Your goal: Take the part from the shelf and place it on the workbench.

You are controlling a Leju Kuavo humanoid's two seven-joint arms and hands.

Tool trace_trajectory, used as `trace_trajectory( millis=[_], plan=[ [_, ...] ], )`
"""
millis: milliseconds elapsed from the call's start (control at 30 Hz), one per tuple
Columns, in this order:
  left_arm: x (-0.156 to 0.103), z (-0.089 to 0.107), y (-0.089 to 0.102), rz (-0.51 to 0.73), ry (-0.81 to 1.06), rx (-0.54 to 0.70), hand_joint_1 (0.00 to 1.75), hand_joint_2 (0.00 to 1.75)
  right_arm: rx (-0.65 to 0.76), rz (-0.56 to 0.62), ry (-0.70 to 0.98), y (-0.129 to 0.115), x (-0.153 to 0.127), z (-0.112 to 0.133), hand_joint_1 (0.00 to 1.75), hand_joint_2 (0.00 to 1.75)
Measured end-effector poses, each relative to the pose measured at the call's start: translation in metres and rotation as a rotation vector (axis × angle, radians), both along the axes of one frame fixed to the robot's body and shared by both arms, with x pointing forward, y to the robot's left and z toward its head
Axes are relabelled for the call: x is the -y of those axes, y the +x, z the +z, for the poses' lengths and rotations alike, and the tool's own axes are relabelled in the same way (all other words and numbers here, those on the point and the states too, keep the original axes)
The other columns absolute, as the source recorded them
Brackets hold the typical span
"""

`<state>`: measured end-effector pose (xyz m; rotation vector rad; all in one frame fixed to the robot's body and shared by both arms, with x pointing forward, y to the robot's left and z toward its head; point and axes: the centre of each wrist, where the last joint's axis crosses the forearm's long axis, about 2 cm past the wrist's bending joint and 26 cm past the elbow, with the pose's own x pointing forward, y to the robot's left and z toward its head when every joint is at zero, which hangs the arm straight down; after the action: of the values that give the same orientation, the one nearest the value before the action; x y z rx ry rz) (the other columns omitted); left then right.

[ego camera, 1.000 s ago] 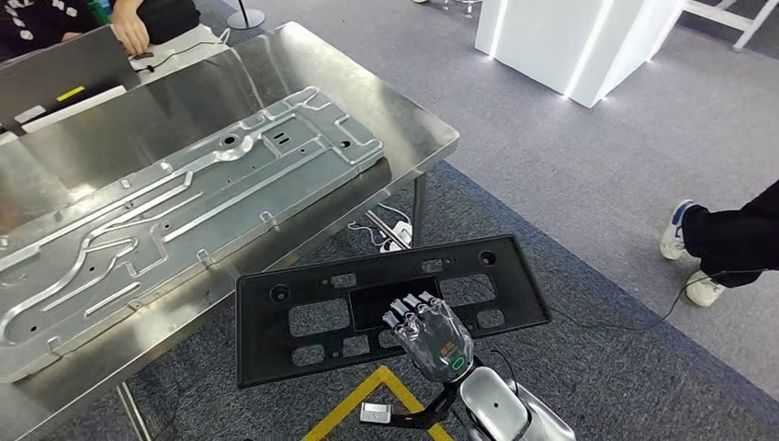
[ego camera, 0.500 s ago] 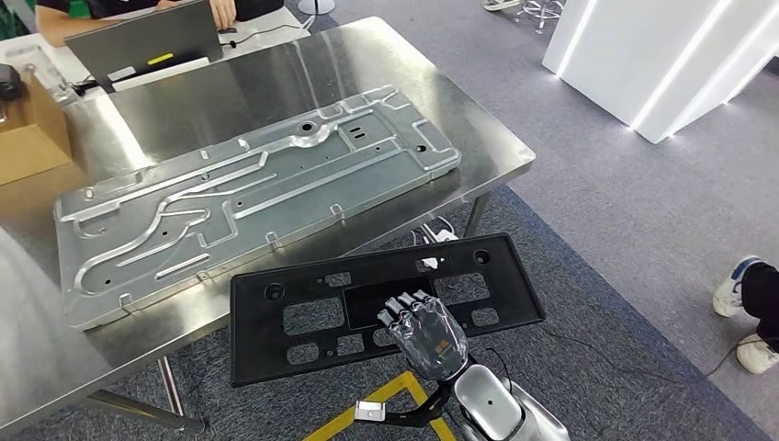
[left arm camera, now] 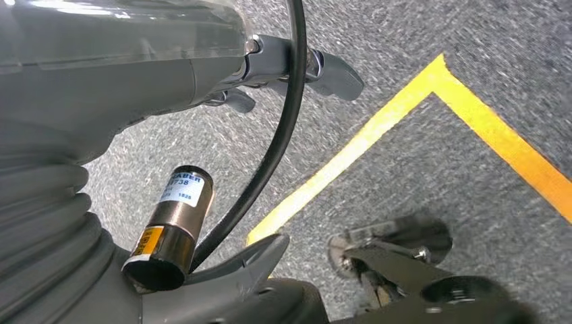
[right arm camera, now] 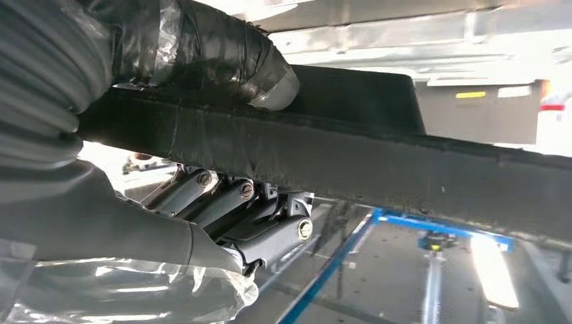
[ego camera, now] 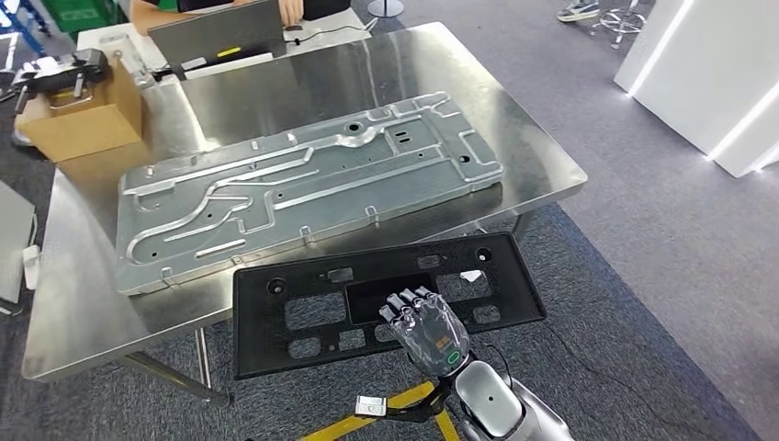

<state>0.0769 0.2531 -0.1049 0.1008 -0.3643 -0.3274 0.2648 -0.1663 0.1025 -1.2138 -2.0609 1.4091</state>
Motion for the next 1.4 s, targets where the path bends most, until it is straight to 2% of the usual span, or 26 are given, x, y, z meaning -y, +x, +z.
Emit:
trace_trajectory(
  millis=[367, 1000, 1400],
  plan=[
    [0.0, -0.0014, -0.008, -0.001, 0.009, -0.027, 0.0, 1.75, -0.004, -0.003, -0.004, 0.0004, 0.0001, 0.0006, 1.62, 1.75],
    [0.0019, -0.0008, -0.0054, -0.007, 0.007, -0.021, 0.0, 1.75, -0.045, -0.003, 0.0, 0.0, 0.0009, -0.0008, 1.62, 1.75],
    [0.0024, -0.0012, -0.0088, 0.023, 0.026, -0.069, 0.0, 1.75, -0.04, -0.017, -0.013, 0.0018, -0.0001, 0.0006, 1.62, 1.75]
  ],
)
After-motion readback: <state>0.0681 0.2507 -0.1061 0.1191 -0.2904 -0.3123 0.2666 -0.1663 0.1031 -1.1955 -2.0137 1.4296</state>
